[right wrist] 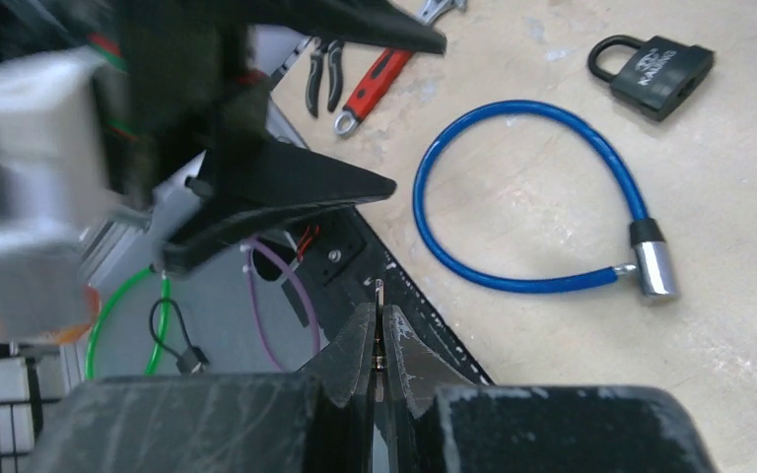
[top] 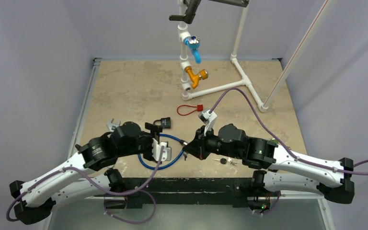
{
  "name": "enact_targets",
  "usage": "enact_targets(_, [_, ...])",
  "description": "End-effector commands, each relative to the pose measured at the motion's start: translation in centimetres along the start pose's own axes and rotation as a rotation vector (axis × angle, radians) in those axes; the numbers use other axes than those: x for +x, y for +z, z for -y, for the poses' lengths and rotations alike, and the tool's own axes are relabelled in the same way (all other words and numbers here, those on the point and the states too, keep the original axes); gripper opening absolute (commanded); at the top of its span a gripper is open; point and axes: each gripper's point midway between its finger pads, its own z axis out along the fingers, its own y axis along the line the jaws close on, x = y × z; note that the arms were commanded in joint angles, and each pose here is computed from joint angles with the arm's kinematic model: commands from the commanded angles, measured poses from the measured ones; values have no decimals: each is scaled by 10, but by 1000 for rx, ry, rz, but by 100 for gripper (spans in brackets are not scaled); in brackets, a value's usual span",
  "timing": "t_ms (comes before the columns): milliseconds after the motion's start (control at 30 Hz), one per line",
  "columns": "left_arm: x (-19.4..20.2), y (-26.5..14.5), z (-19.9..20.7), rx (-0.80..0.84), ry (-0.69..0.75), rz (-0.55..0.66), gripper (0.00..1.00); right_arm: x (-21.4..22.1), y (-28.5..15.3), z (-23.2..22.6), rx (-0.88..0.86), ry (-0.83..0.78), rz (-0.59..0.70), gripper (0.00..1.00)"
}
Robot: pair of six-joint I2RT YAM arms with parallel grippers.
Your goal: Unlock with the key
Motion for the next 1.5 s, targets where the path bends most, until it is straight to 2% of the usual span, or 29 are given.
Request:
enact_targets(0, [-83, -51, -18, 22, -96, 338, 81, -18, -7, -38, -154, -80, -7, 0])
enact_targets(267, [-122, -76, -4, 155, -146, 502, 81, -21, 2, -80, -342, -159, -71, 0])
enact_targets(433, [-116, -76, 14, 228, -110, 502, 79, -35, 5, -97, -400, -159, -34, 0])
enact_targets(700, [-116, -75, 28, 285, -335, 499, 80, -57, 6, -107, -417, -217, 32, 0])
enact_targets(867, [-131, -74, 21, 294, -434, 533, 76, -68, 7, -113, -427, -255, 72, 0])
enact_targets(1100, [-147, -78, 13, 313, -523, 578, 52, -76, 11, -120, -436, -296, 75, 0])
enact_targets(1267, [-145, -82, 18, 327, -536, 576, 40, -75, 12, -118, -420, -320, 51, 0])
enact_targets(1300, [-145, -83, 19, 332, -536, 576, 34, -75, 13, -118, -415, -322, 47, 0])
enact_targets(1400, [-142, -84, 19, 323, -547, 566, 0, -76, 13, -116, -400, -332, 44, 0])
enact_targets(1467, [-141, -85, 19, 311, -554, 565, 0, -76, 15, -116, -395, -335, 38, 0])
